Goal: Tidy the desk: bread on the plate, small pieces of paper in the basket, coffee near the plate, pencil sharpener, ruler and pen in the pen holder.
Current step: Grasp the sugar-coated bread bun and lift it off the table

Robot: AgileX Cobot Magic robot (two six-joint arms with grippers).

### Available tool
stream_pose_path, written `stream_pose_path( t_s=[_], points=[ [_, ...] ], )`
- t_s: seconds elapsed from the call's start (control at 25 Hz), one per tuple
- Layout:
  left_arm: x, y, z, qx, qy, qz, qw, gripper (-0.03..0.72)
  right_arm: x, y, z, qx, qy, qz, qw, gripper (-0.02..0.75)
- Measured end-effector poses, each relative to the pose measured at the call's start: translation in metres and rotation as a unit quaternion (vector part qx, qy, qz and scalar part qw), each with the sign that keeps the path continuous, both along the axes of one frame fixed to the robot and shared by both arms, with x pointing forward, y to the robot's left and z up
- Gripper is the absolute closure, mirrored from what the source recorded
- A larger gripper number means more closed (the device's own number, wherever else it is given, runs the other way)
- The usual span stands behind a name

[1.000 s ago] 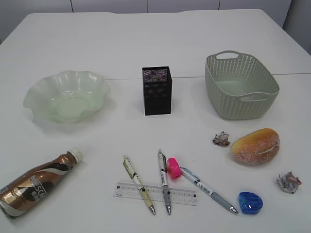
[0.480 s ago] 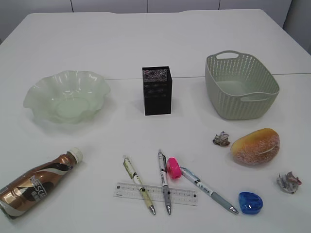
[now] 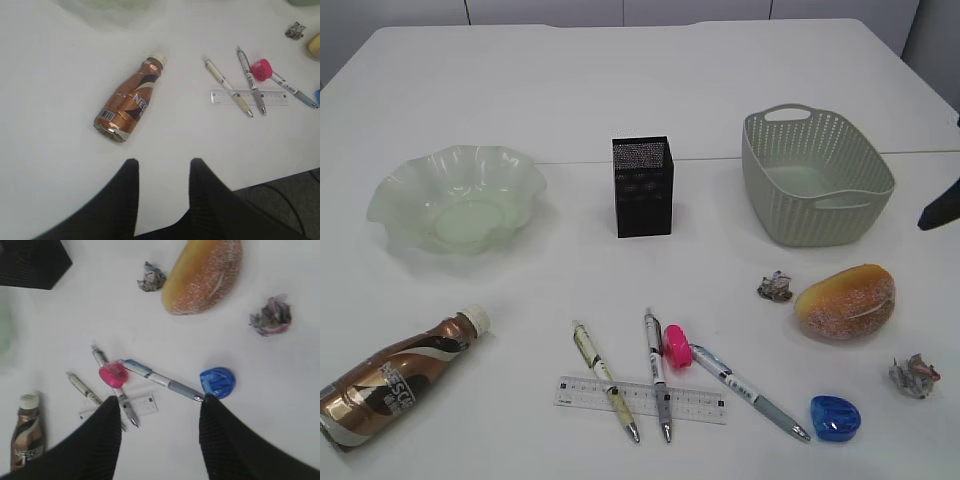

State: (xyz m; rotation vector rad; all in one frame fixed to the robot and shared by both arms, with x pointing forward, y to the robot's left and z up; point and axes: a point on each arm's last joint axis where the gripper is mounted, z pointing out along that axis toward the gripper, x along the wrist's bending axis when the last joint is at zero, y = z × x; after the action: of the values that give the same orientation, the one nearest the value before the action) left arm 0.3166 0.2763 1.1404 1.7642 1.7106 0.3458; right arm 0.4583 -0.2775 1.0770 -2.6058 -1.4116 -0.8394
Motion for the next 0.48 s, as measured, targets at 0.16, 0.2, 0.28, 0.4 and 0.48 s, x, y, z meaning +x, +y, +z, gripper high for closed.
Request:
stream_pose_path(
  t_s=[0.16, 0.2, 0.28, 0.4, 0.48],
  points=[
    [0.000, -0.001, 0.000, 0.001, 0.000, -0.005, 1.000, 0.438, 0.006, -0.001, 0.002, 0.010, -0.023, -0.024, 0.999, 0.336],
    [0.000, -0.001, 0.000, 0.001, 0.000, -0.008, 1.000, 0.438, 0.007, -0.001, 0.002, 0.015, -0.026, -0.036, 0.999, 0.336],
    [0.000, -0.001, 0.000, 0.001, 0.000, -0.010, 1.000, 0.438, 0.011, -0.002, 0.001, 0.020, -0.030, -0.057, 0.998, 0.336],
    [0.000, -0.001, 0.000, 0.001, 0.000, -0.010, 1.000, 0.438, 0.018, -0.003, -0.006, 0.022, -0.017, -0.066, 0.997, 0.297],
    [0.000, -0.002, 0.000, 0.000, 0.000, -0.010, 1.000, 0.438, 0.024, -0.003, -0.014, 0.022, -0.002, -0.068, 0.997, 0.226]
  ],
)
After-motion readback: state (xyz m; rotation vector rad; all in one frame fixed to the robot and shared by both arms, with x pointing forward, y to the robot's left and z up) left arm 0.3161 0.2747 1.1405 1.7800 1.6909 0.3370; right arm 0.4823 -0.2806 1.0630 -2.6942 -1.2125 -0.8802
